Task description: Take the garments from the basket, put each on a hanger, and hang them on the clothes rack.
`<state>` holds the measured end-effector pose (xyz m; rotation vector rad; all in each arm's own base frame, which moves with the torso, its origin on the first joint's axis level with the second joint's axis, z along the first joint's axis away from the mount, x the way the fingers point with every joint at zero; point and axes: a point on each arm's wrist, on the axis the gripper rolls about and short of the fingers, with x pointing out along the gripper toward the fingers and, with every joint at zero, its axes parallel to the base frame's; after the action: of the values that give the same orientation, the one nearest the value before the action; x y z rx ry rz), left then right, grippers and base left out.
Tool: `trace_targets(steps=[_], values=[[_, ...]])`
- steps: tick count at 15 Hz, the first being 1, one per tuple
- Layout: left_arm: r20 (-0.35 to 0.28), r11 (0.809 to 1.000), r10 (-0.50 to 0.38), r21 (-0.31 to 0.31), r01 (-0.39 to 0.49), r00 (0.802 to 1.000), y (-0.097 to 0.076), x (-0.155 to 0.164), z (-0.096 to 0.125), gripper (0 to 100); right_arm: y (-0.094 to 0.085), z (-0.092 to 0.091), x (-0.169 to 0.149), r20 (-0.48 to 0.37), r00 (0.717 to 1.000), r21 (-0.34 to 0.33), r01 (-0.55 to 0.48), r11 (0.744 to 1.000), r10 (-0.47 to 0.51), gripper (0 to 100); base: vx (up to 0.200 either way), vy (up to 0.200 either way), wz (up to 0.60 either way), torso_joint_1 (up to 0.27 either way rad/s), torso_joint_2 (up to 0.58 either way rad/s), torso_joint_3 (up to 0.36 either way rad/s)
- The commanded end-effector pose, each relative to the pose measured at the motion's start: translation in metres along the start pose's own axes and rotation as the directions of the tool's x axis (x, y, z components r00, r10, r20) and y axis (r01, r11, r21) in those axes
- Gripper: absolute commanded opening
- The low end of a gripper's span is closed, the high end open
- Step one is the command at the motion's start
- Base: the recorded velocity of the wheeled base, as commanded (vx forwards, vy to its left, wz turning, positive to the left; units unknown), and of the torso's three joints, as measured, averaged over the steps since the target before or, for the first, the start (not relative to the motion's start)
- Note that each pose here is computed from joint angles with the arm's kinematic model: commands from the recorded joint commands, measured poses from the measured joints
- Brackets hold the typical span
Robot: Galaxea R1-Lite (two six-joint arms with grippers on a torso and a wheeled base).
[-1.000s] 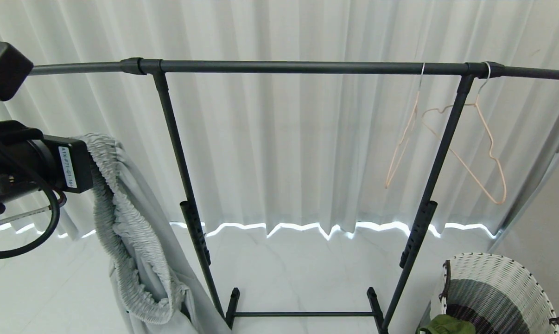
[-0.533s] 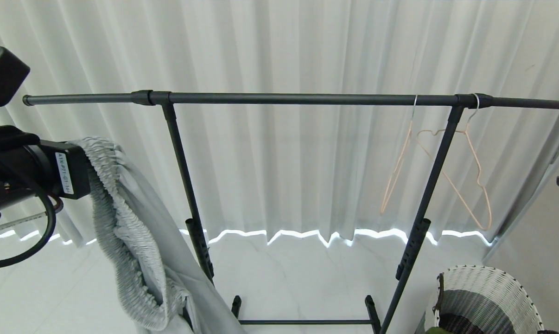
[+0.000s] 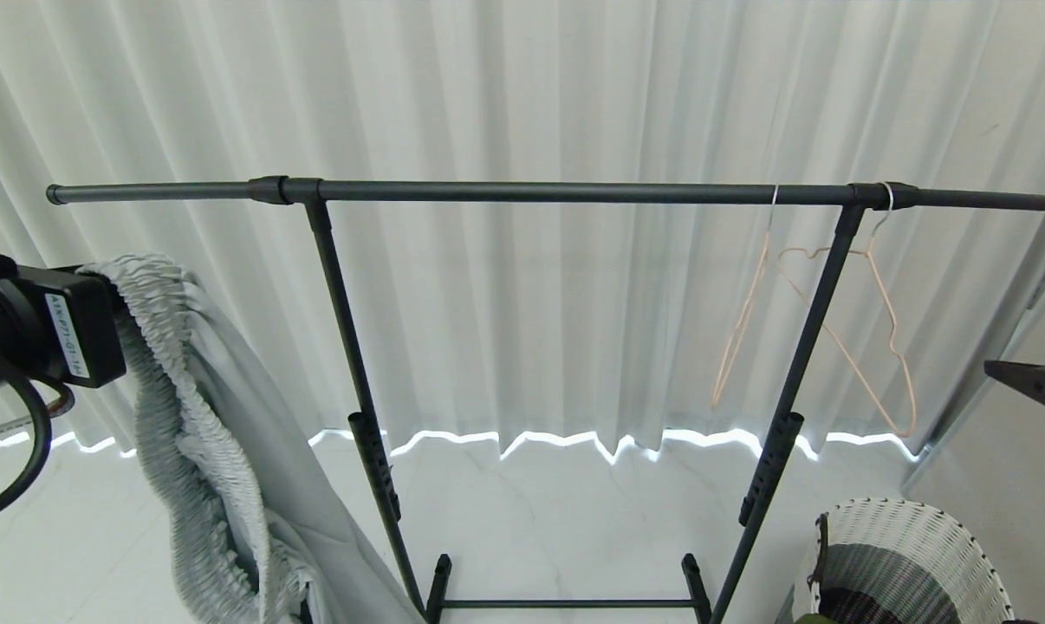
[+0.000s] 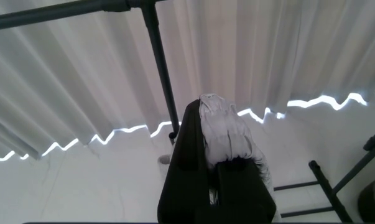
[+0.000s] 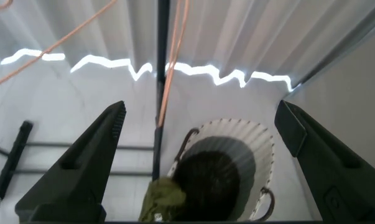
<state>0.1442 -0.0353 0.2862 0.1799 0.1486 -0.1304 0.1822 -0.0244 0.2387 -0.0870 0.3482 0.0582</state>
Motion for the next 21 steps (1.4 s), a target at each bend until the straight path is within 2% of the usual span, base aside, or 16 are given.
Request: trace_targets(steps=[1, 8, 13, 14, 16, 21], values=[[-0.012, 1.000, -0.002, 0.001, 0.002, 1.000, -0.001, 0.003, -0.002, 0, 0.002, -0.004, 0.006, -0.028, 0.999, 0.000, -0.017, 1.000, 0.017, 100, 0.200, 0.000, 0.00, 0.002, 0.00, 0.002], [-0.034, 1.000, -0.007, 0.006, 0.007, 0.999, -0.002, 0.006, -0.007, 0, 0.000, -0.007, 0.020, -0.064, 0.998, 0.012, -0.022, 1.000, 0.023, 100, 0.200, 0.000, 0.00, 0.004, 0.00, -0.001], [-0.049, 1.000, -0.009, 0.008, 0.010, 0.999, -0.003, 0.006, -0.012, 0, -0.002, -0.011, 0.036, -0.090, 0.996, 0.035, -0.024, 0.999, 0.027, 100, 0.000, 0.000, 0.00, 0.000, 0.00, 0.000], [-0.049, 1.000, -0.009, 0.008, 0.010, 0.999, -0.003, 0.005, -0.012, 0, -0.004, -0.012, 0.048, -0.085, 0.996, 0.065, -0.019, 0.998, 0.024, 100, 0.000, 0.000, 0.00, 0.000, 0.00, 0.000], [-0.052, 1.000, -0.010, 0.009, 0.010, 0.999, -0.003, 0.005, -0.014, 0, -0.006, -0.017, 0.061, -0.109, 0.994, 0.079, -0.017, 0.997, 0.025, 100, 0.000, 0.000, 0.00, 0.000, 0.00, 0.000], [-0.049, 1.000, -0.009, 0.014, 0.010, 0.999, -0.003, 0.002, -0.015, 0, -0.004, -0.025, 0.076, -0.157, 0.987, 0.160, -0.020, 0.987, 0.045, 100, 0.000, 0.000, 0.00, 0.000, 0.00, 0.000]])
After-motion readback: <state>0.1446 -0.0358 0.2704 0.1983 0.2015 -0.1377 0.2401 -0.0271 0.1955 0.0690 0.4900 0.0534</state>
